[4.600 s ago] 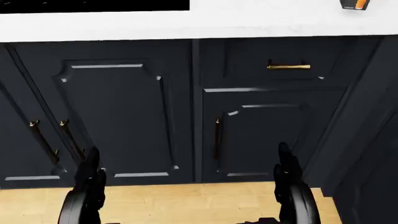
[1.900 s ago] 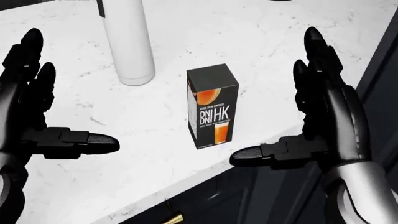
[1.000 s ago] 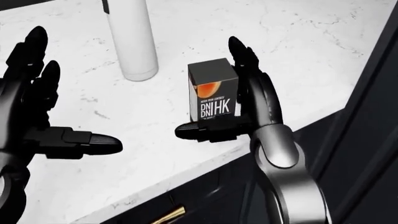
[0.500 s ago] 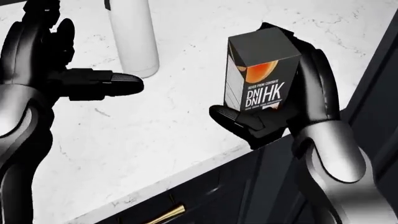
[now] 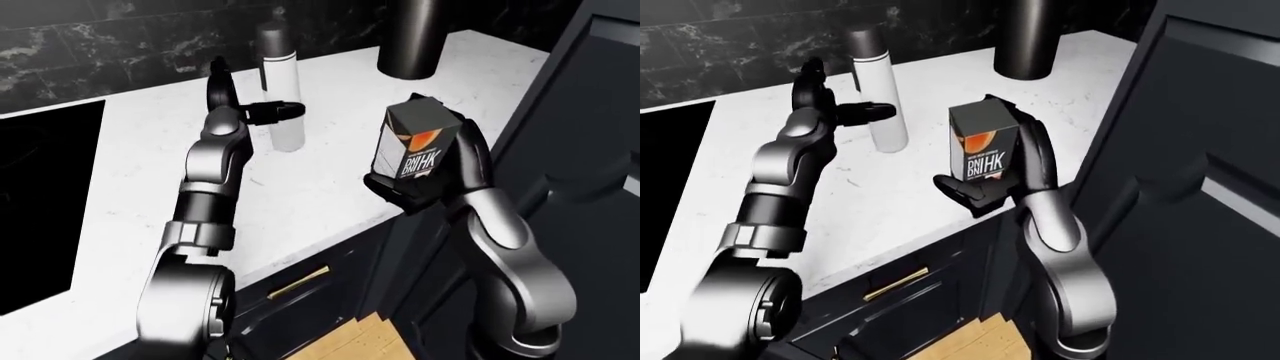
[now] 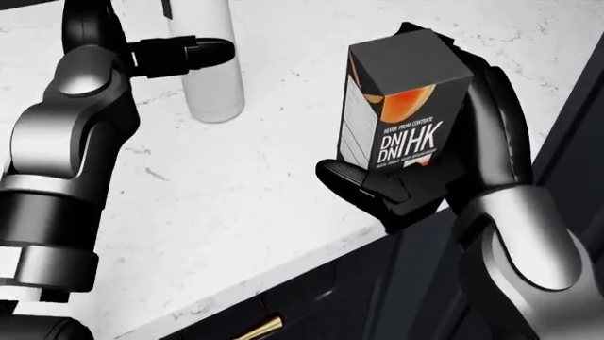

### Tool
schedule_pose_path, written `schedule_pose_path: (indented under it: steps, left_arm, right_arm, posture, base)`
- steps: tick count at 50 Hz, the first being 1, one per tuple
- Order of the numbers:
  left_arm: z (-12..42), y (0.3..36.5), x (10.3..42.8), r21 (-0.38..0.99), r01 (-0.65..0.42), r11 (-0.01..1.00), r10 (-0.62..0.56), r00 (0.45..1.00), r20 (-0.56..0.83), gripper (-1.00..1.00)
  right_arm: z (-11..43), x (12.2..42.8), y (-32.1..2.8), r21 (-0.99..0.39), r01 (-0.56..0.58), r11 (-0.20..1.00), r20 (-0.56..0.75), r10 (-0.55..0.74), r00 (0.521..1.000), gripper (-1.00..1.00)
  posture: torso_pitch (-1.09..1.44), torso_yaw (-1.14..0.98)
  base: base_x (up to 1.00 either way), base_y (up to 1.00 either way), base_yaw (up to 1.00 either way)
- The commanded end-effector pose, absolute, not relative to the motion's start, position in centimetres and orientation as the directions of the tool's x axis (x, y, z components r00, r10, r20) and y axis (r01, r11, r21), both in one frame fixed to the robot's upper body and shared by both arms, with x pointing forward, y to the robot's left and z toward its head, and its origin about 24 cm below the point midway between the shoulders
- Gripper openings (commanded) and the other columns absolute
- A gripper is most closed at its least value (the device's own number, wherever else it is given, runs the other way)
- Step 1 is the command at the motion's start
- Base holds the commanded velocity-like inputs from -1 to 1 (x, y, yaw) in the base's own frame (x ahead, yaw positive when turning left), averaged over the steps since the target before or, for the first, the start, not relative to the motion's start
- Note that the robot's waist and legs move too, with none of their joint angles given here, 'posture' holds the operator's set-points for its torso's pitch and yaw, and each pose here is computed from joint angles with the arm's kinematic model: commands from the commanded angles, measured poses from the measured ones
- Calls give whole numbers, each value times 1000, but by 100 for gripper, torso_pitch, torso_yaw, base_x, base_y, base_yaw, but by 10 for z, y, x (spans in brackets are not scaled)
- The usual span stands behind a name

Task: Move the drinks to the dining counter.

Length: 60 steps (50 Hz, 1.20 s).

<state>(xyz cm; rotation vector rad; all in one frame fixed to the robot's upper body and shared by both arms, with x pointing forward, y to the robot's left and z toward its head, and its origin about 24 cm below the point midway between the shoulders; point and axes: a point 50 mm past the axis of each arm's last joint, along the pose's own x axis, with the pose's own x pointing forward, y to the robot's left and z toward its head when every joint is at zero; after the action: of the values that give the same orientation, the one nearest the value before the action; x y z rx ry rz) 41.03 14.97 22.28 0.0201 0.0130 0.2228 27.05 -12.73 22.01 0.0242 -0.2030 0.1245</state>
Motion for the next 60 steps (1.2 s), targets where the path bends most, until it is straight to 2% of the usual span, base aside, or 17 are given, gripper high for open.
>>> schedule_pose_path:
  steps: [1,23,24,25,26,28,31,32,33,36,38,39,40,60]
  left_arm:
    - [252,147,410,-1,-212,977,211,972,103,100]
    - [252,129,430,53,-171,984,168,984,60,100]
    - [253,128,430,53,-169,984,166,984,59,82]
    - [253,127,430,53,-167,984,164,985,59,74]
    - [253,127,430,53,-165,985,162,985,59,46]
    - [254,124,430,53,-160,986,156,986,58,22]
    - [255,122,431,54,-156,986,153,987,56,4]
    - [254,122,431,52,-157,986,154,987,55,-7]
    - [254,122,431,54,-157,986,154,987,53,-7]
    - [252,118,431,62,-154,986,151,987,54,-24]
    - [249,119,431,66,-153,986,150,987,54,-49]
    - [250,119,431,65,-154,986,150,987,56,-83]
    - [249,120,430,73,-153,986,149,987,61,-99]
    - [290,126,395,97,-101,990,87,986,140,-100]
  right_arm:
    - [238,265,-127,12,-126,992,307,116,945,-100]
    - [232,267,-130,21,-119,993,300,107,948,-100]
    - [232,268,-130,22,-119,993,300,107,948,-100]
    - [232,267,-130,23,-120,993,300,108,948,-100]
    - [232,267,-130,23,-120,993,300,108,948,-100]
    - [232,267,-130,24,-121,992,301,108,948,-100]
    - [232,266,-130,24,-122,992,302,109,947,-100]
    - [233,266,-129,24,-123,992,302,110,947,-100]
    - [233,265,-129,24,-124,992,303,111,947,-100]
    - [233,266,-130,26,-123,992,304,109,946,-100]
    - [233,265,-131,26,-120,992,303,107,947,-100]
    - [233,265,-131,26,-120,992,304,106,947,-100]
    - [233,265,-131,27,-119,992,304,106,947,-100]
    - [237,265,-134,22,-96,995,297,85,951,-100]
  posture:
    - [0,0]
    - [0,0]
    - [0,0]
    - [0,0]
    - [0,0]
    - [0,0]
    - [0,0]
    - [0,0]
    - [0,0]
    - [0,0]
    - [0,0]
    - [0,0]
    - [0,0]
    - [0,0]
  base:
    - [0,0,0]
    - [0,0,0]
    - [0,0,0]
    - [0,0,0]
    - [0,0,0]
    - [0,0,0]
    - [0,0,0]
    - [0,0,0]
    - [0,0,0]
    - [0,0,0]
    - [0,0,0]
    - [0,0,0]
    - [0,0,0]
    - [-4,0,0]
